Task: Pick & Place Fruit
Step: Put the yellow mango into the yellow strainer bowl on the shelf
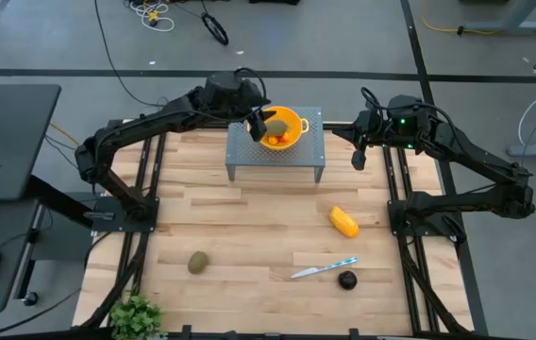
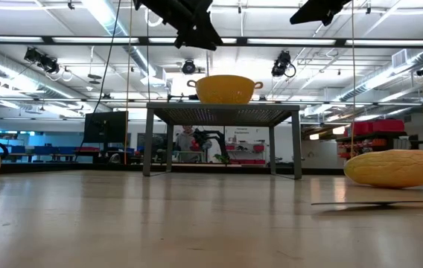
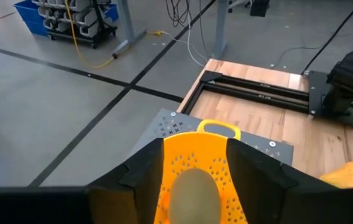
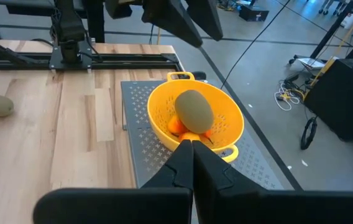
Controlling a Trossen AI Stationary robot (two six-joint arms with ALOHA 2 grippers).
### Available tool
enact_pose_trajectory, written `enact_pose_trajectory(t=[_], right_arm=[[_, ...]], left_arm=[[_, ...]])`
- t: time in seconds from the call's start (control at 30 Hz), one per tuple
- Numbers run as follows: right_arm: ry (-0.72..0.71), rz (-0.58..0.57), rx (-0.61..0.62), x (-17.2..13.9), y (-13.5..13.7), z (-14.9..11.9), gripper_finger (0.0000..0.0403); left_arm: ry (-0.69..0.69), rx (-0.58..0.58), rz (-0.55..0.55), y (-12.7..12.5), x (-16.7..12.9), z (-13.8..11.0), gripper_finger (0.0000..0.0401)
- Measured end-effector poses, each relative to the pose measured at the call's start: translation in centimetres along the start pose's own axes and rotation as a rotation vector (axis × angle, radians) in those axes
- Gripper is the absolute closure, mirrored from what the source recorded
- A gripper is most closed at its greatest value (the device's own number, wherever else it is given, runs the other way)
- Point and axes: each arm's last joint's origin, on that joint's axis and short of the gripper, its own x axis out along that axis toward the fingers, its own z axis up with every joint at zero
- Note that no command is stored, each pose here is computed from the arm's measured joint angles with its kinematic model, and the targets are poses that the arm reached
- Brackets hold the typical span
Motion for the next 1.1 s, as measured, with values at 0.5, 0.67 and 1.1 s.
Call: enact_pose_trajectory(t=[0.5,0.67,1.1], right_arm=[[-0.001,0.000,0.000,0.0,0.0,0.0,0.0402],[-0.001,0.000,0.000,0.0,0.0,0.0,0.0402],[-0.001,-0.001,-0.013,0.0,0.0,0.0,0.0402]], left_arm=[[-0.005,-0.023,-0.072,-0.4,-0.1,0.1,0.0283],[-0.006,-0.056,-0.136,-1.4,-0.2,0.1,0.0316],[-0.008,-0.024,-0.170,-2.9,-0.3,0.2,0.0395]])
